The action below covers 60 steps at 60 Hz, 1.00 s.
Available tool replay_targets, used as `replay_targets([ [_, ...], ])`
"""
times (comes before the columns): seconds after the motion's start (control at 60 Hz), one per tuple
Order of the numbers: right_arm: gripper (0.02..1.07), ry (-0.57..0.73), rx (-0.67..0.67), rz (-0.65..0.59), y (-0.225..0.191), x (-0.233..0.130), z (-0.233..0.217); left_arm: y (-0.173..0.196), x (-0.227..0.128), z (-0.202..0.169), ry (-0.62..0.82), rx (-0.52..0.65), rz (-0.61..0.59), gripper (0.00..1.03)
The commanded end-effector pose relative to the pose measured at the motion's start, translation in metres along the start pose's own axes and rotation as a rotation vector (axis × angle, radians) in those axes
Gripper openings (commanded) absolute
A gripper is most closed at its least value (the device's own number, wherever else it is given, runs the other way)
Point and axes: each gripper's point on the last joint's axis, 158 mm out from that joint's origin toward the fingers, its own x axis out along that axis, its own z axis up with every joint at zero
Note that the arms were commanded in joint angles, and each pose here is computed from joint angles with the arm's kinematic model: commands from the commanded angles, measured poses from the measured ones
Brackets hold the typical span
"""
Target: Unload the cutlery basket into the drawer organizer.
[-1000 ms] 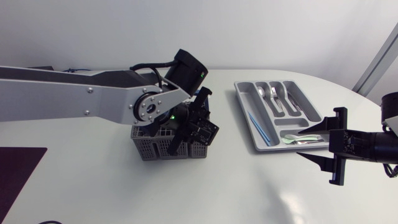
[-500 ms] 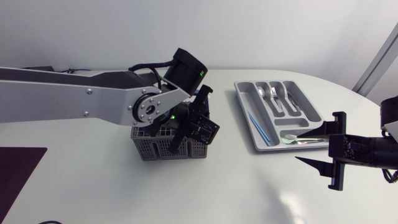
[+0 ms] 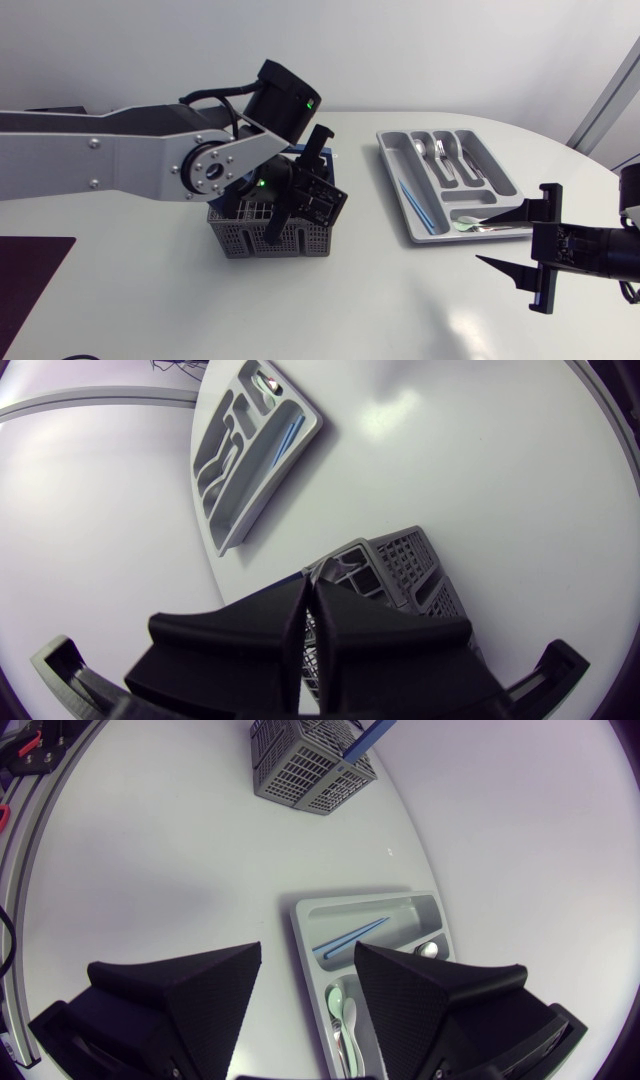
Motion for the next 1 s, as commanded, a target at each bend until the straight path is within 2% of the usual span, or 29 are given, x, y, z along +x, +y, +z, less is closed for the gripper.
replay_targets([
  [0.0,0.71,-0.011,0.03,0.023,0.013,0.001,0.003,0.002,-0.011,-0.003,0.005,-0.023,0.022,0.03],
  [0.85,0.71,-0.05,0.014,-0.015,0.023,-0.021,0.042,0.026,-0.085,-0.001,-0.016,-0.082,0.117,0.03],
  [0.983,0.71,-0.051,0.015,-0.015,0.025,-0.023,0.044,0.031,-0.087,0.0,-0.019,-0.102,0.142,0.03],
])
